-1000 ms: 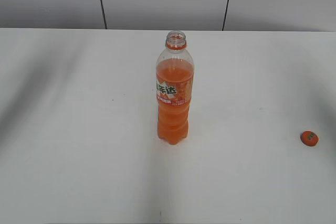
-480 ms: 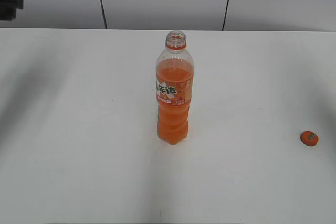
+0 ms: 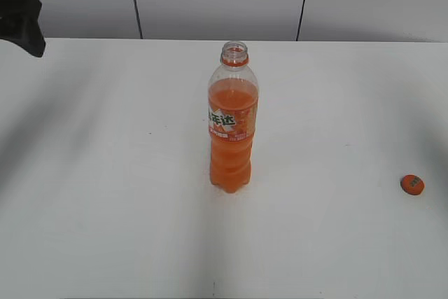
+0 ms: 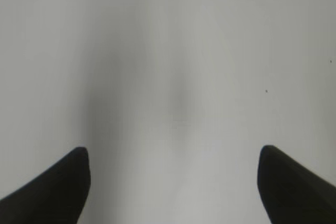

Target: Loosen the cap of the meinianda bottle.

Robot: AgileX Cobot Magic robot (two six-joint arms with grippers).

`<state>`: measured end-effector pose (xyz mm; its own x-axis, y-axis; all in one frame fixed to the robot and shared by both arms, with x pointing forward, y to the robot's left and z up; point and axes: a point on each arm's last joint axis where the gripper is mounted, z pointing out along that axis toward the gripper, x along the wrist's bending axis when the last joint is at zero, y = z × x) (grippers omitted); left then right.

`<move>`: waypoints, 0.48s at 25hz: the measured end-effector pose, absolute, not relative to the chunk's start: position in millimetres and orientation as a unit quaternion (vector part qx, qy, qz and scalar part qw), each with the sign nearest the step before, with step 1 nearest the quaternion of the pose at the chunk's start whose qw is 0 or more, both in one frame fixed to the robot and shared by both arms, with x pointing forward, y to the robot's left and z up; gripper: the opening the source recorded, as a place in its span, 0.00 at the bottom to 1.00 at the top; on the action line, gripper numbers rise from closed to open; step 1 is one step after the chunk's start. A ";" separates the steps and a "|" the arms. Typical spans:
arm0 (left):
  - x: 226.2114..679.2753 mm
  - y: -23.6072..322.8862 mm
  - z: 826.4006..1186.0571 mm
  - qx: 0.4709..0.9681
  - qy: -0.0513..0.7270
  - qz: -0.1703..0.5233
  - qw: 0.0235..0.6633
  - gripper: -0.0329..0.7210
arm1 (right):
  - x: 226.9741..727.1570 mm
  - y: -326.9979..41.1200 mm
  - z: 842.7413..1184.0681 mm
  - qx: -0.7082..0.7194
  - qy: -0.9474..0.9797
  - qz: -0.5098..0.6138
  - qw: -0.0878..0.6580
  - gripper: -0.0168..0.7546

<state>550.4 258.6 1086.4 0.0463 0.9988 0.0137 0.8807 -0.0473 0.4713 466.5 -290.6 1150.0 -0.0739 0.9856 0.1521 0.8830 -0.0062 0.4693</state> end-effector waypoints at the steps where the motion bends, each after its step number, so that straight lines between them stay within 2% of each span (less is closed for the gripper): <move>1: 547.1 258.9 1086.6 0.706 0.672 0.160 0.157 0.82 | 466.5 -291.8 1149.8 0.671 0.697 0.224 0.117 0.66; 6: 525.4 263.5 1084.0 0.715 0.685 0.108 0.089 0.82 | 456.5 -295.6 1157.3 0.666 0.699 0.217 0.147 0.66; 12: 482.7 278.9 1073.4 0.704 0.700 0.102 0.068 0.82 | 418.9 -294.7 1148.8 0.663 0.699 0.219 0.155 0.66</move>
